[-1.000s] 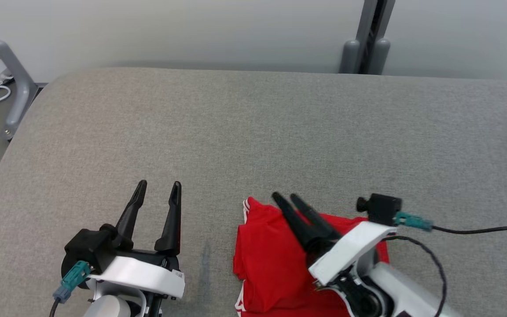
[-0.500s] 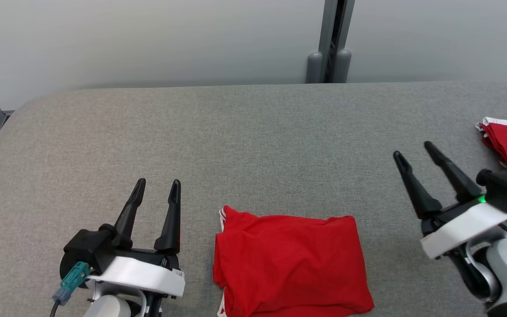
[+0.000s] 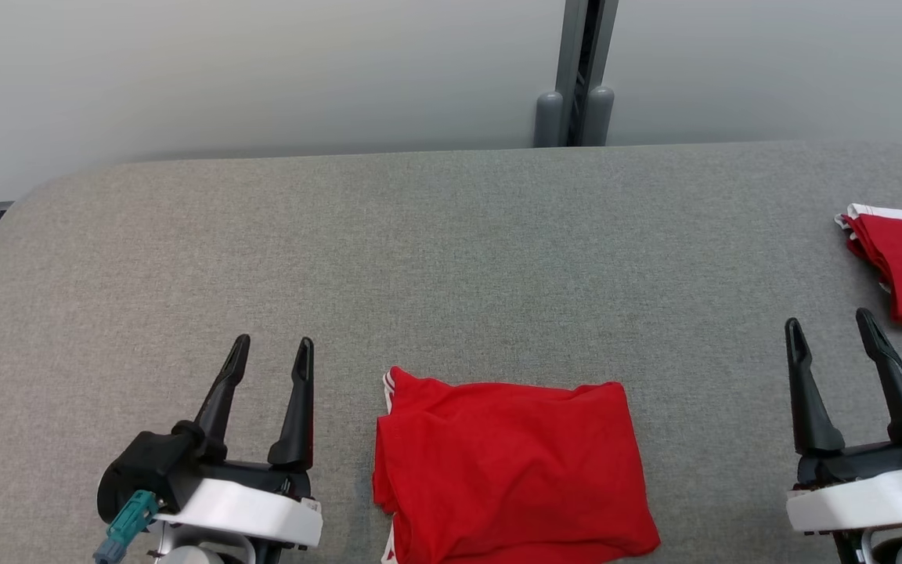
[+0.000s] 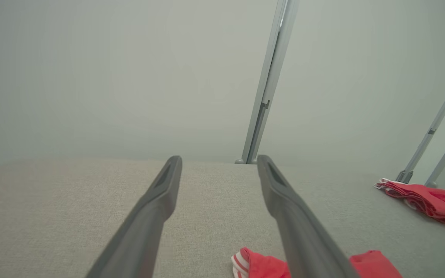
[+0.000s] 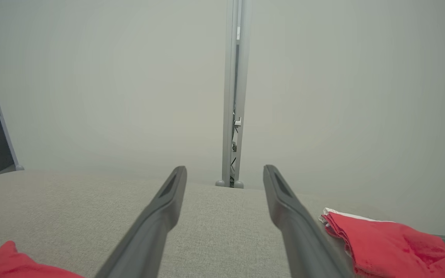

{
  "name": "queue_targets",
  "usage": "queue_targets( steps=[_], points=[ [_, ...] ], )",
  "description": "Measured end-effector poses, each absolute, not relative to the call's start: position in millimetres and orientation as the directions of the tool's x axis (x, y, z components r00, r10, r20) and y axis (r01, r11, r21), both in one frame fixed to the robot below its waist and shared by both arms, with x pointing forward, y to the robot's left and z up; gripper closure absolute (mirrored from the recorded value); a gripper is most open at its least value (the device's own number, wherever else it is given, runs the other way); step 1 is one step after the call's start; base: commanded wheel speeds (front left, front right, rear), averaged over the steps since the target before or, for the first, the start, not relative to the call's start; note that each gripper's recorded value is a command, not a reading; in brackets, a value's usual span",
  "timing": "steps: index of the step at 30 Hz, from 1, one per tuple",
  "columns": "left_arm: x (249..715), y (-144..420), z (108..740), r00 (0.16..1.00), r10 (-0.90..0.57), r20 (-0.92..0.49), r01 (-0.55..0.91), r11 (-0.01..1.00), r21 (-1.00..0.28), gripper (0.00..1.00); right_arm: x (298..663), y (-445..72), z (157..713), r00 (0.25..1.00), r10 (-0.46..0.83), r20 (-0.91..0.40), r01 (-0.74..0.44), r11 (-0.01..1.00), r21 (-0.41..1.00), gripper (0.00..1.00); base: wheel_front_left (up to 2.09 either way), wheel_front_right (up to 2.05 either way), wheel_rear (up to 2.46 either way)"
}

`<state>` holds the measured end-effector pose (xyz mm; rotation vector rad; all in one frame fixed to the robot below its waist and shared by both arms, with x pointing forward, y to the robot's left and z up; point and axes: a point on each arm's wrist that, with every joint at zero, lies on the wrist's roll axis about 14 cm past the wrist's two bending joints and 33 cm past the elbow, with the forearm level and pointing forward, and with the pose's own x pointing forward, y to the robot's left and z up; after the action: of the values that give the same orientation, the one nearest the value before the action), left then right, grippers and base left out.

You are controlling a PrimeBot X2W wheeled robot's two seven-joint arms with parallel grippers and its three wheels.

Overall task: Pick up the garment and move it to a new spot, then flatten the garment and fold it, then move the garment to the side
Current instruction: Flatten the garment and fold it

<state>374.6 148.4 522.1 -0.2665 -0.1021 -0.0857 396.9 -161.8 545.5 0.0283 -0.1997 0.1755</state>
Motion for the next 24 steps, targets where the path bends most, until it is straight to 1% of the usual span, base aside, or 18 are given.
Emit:
queue_targets(
  steps=[8,24],
  points=[
    [365.3,162.8,521.3,0.992,-0.017,0.122,0.05,0.96,-0.275,0.0,389.5,-160.0,549.2,0.965,0.145,0.218,-0.154,0.988,0.029,0.0,0.0,0.0,0.0],
    [358.2,157.7,520.9,0.991,-0.046,0.129,0.078,0.964,-0.256,0.0,386.1,-153.3,549.6,0.963,0.16,0.217,-0.167,0.986,0.012,0.0,0.0,0.0,0.0]
  ],
)
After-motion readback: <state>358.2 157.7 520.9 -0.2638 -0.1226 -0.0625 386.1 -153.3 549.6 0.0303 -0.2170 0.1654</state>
